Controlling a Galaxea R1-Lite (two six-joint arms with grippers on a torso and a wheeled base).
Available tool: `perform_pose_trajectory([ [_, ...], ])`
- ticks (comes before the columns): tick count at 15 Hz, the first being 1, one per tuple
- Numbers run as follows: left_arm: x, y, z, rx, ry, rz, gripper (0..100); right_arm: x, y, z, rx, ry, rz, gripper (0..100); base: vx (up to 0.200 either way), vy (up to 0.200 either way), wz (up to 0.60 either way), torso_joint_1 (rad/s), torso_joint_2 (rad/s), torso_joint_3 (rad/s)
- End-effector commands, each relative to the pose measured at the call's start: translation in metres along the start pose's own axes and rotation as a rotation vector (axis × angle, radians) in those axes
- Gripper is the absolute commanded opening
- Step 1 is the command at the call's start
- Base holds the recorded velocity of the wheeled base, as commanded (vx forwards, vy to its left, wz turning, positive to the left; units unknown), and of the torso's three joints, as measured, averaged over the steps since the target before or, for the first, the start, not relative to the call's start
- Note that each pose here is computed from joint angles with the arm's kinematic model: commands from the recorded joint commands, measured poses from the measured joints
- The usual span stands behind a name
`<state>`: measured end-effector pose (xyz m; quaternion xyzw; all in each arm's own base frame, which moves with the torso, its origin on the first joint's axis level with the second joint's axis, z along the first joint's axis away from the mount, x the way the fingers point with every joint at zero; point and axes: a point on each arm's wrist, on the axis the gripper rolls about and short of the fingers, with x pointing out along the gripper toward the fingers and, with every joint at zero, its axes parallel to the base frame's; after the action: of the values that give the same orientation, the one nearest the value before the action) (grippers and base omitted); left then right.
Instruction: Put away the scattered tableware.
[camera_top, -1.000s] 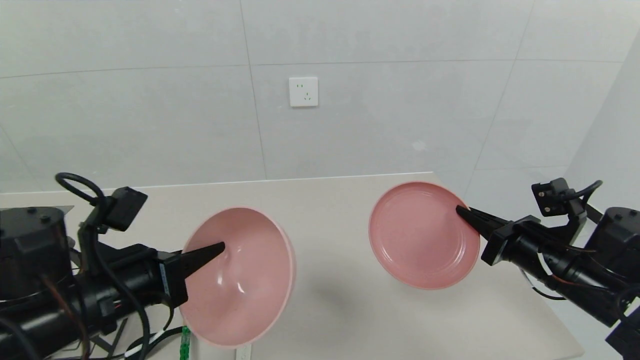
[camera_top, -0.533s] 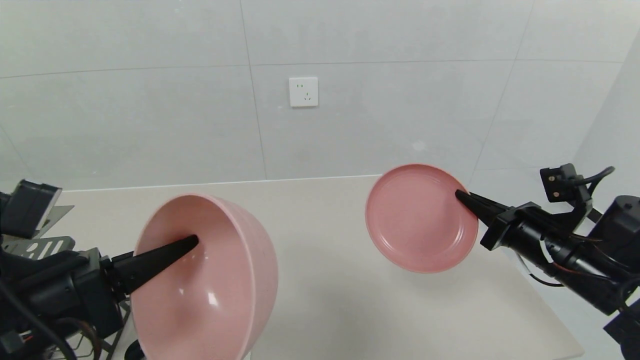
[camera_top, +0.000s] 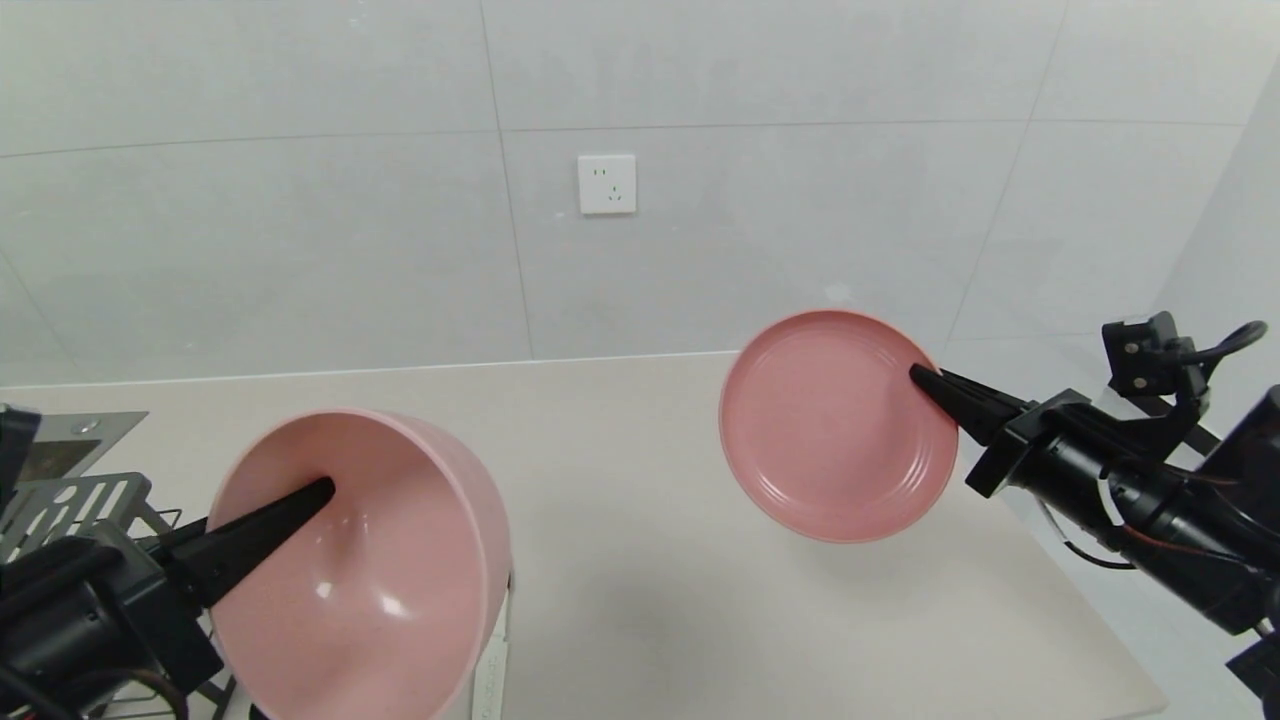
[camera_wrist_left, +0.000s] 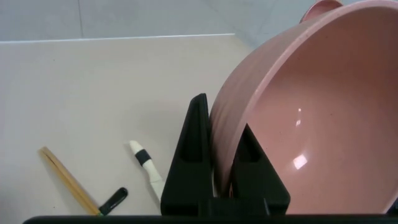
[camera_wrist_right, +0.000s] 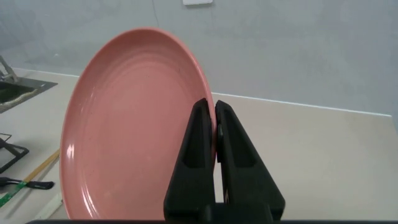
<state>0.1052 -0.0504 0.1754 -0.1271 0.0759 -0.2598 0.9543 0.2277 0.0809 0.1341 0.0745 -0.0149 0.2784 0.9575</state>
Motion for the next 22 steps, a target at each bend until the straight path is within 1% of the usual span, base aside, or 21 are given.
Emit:
perform_pose_trajectory([
  [1, -0.001, 0.001, -0.004, 0.008, 0.008, 0.000, 0, 0.001, 0.001, 0.002, -0.004, -0.010, 0.004, 0, 0.000, 0.000, 0.00, 0.000, 0.00, 0.000],
  [2, -0.001, 0.001, -0.004, 0.032, 0.003, 0.000, 0, 0.003, 0.001, 0.003, -0.027, -0.016, 0.006, 0, 0.000, 0.000, 0.00, 0.000, 0.00, 0.000],
  [3, -0.001, 0.001, -0.004, 0.040, 0.002, 0.000, 0, 0.005, 0.000, 0.004, -0.068, -0.024, 0.002, 0, 0.000, 0.000, 0.00, 0.000, 0.00, 0.000],
  [4, 0.000, 0.001, -0.001, 0.039, -0.012, 0.001, 0, 0.005, 0.000, 0.004, -0.116, -0.021, 0.001, 0, 0.000, 0.000, 0.00, 0.000, 0.00, 0.000],
  [6, 0.000, 0.000, 0.000, 0.044, -0.039, -0.006, 0, 0.004, 0.000, 0.004, -0.125, -0.021, 0.003, 0, -0.200, 0.000, 0.00, 0.002, 0.00, 0.000],
  [10, -0.001, 0.001, 0.001, 0.045, -0.047, 0.000, 0, 0.004, 0.001, 0.005, -0.126, -0.025, 0.005, 0, -0.200, 0.000, 0.00, 0.001, 0.00, 0.007],
  [14, 0.001, 0.001, -0.001, 0.043, -0.037, 0.003, 0, 0.000, 0.001, 0.001, -0.144, -0.006, 0.000, 0, -0.200, 0.000, 0.00, -0.001, 0.00, 0.006],
  [16, 0.003, 0.002, -0.004, 0.042, -0.010, 0.005, 0, -0.011, 0.003, -0.007, -0.180, 0.043, -0.005, 0, 0.000, 0.000, 0.00, 0.000, 0.00, 0.000],
  [17, 0.005, 0.003, -0.007, 0.050, 0.011, 0.012, 0, -0.021, 0.007, -0.009, -0.179, 0.057, 0.005, 0, 0.000, 0.000, 0.00, 0.000, 0.00, 0.000],
  [18, 0.007, 0.006, -0.011, 0.070, 0.031, 0.023, 0, -0.028, 0.015, -0.008, -0.178, 0.058, 0.034, 0, 0.000, 0.000, 0.00, 0.000, 0.00, 0.000],
  [19, 0.007, 0.006, -0.013, 0.101, 0.036, 0.028, 0, -0.038, 0.022, -0.006, -0.179, 0.052, 0.056, 0, 0.000, 0.000, 0.00, 0.000, 0.00, 0.000],
  [21, 0.004, 0.007, -0.016, 0.150, 0.040, 0.028, 0, -0.050, 0.026, -0.012, -0.171, 0.087, 0.068, 0, 0.000, 0.000, 0.00, 0.000, 0.00, 0.000],
  [22, 0.003, 0.007, -0.018, 0.163, 0.045, 0.027, 0, -0.050, 0.026, -0.012, -0.171, 0.087, 0.067, 0, 0.000, 0.000, 0.00, 0.000, 0.00, 0.000],
])
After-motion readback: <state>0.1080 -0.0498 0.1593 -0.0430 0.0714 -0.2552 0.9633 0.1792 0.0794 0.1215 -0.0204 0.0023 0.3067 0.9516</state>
